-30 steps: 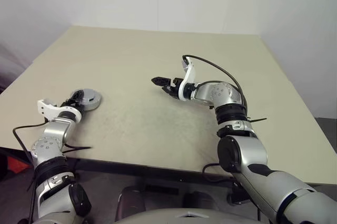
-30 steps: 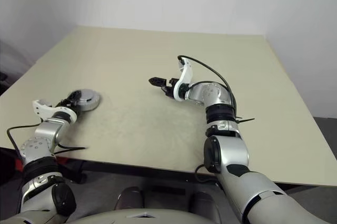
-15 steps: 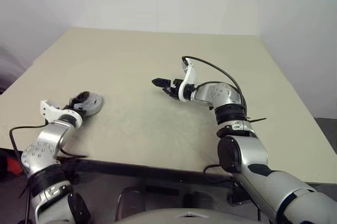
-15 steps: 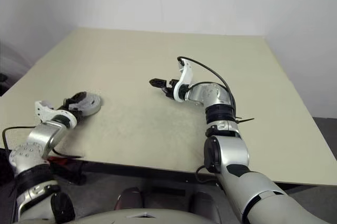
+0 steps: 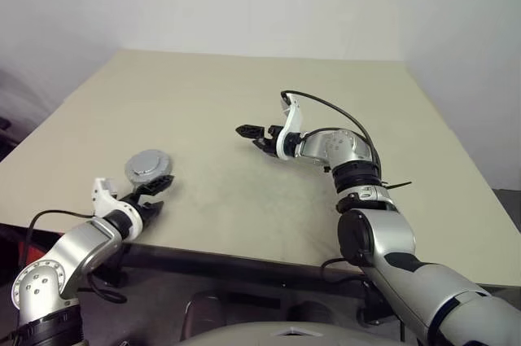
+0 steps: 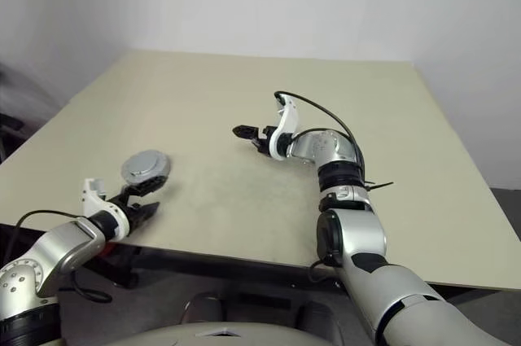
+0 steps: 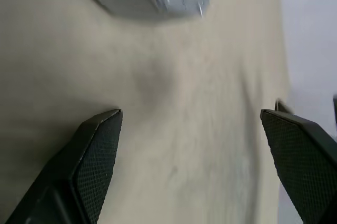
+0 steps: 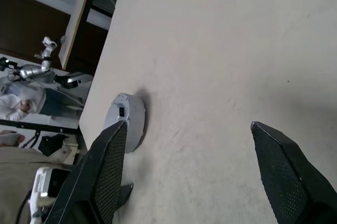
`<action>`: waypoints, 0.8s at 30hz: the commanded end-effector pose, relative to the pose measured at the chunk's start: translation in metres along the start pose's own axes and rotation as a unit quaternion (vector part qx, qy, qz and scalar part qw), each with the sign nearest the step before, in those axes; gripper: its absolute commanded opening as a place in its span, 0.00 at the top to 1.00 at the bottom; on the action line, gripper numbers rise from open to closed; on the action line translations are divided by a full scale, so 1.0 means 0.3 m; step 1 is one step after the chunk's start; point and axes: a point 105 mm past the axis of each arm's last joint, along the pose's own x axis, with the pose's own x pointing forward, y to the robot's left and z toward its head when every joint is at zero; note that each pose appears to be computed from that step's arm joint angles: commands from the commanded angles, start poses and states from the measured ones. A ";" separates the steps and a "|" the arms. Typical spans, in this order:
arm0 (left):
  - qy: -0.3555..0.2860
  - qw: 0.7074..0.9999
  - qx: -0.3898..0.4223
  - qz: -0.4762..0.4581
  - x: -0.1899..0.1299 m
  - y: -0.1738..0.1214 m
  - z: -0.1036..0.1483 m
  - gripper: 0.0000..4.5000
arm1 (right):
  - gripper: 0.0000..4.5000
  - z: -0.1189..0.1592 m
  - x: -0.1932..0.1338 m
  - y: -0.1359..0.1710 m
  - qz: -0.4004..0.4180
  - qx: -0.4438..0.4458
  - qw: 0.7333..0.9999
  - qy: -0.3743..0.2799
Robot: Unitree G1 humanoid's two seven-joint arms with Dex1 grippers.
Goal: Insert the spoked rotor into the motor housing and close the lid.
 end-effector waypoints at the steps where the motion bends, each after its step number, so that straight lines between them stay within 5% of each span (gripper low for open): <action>1: 0.082 0.991 0.093 -0.041 0.058 -0.084 -0.116 0.01 | 0.05 0.054 -0.002 0.043 0.009 -0.056 0.998 -0.026; 13: -0.072 0.900 0.417 -0.108 0.133 -0.272 0.091 0.01 | 0.05 0.123 -0.120 -0.018 0.047 -0.334 0.940 -0.042; 24: -0.086 0.841 0.512 -0.149 0.152 -0.314 0.110 0.01 | 0.05 0.083 -0.316 -0.077 0.149 -0.492 0.857 0.041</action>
